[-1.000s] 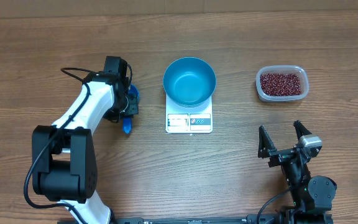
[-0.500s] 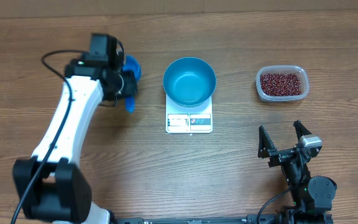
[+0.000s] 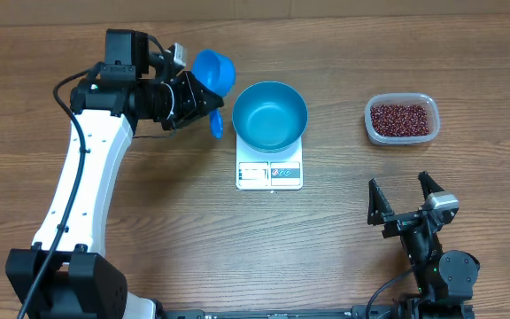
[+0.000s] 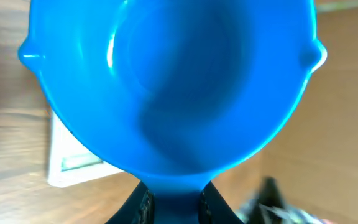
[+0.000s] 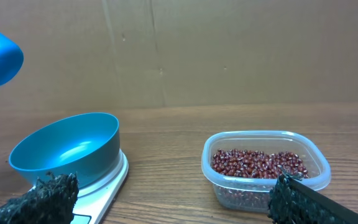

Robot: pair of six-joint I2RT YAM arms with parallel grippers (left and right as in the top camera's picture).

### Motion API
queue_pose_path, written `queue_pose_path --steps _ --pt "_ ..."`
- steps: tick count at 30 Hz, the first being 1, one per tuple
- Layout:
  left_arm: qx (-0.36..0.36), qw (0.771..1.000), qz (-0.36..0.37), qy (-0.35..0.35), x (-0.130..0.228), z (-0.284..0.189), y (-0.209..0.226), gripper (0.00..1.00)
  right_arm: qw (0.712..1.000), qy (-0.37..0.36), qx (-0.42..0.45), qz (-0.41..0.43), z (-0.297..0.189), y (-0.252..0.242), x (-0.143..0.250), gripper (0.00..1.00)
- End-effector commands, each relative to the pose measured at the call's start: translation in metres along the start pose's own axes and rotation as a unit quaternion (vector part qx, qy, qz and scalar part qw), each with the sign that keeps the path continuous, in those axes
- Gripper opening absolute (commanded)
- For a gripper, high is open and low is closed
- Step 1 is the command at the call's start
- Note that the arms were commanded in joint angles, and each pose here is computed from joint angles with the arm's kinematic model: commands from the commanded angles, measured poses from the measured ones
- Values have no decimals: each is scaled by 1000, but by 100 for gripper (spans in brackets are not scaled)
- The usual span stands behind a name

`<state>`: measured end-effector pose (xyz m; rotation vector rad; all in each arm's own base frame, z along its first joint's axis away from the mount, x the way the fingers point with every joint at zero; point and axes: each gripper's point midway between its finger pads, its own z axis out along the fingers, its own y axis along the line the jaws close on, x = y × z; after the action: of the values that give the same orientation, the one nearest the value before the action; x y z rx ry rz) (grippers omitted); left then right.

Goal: Scoop item into bowl and weigh 150g on scale
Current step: 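Carry the scoop with the left gripper over the teal bowl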

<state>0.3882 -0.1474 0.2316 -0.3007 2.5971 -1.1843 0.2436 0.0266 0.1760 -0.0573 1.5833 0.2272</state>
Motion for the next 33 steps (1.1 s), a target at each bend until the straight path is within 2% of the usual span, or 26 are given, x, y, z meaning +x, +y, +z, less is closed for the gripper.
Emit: queue_pose_path --steps 1,10,14,18,22,26,33 --pt "96 994 -23 52 16 -7 -38 15 1000 -3 7 -2 0 -3 1 100" --pt "130 986 -65 81 24 -11 -50 11 999 -1 -38 -2 0 13 2 100" --pt "153 981 -68 99 29 -14 -59 11 995 -6 -81 61 -2 28 -5 100" --pt "159 979 -69 110 35 -9 -68 10 987 -20 -111 113 -9 40 -30 100" --pt "169 977 -70 113 36 -3 -82 8 985 -25 -112 127 -22 49 -83 100" --pt "172 977 -72 104 33 6 -97 9 986 18 -92 140 -33 54 -133 100" --pt "171 975 -97 107 42 24 -122 11 972 182 -64 136 -29 59 -180 100"
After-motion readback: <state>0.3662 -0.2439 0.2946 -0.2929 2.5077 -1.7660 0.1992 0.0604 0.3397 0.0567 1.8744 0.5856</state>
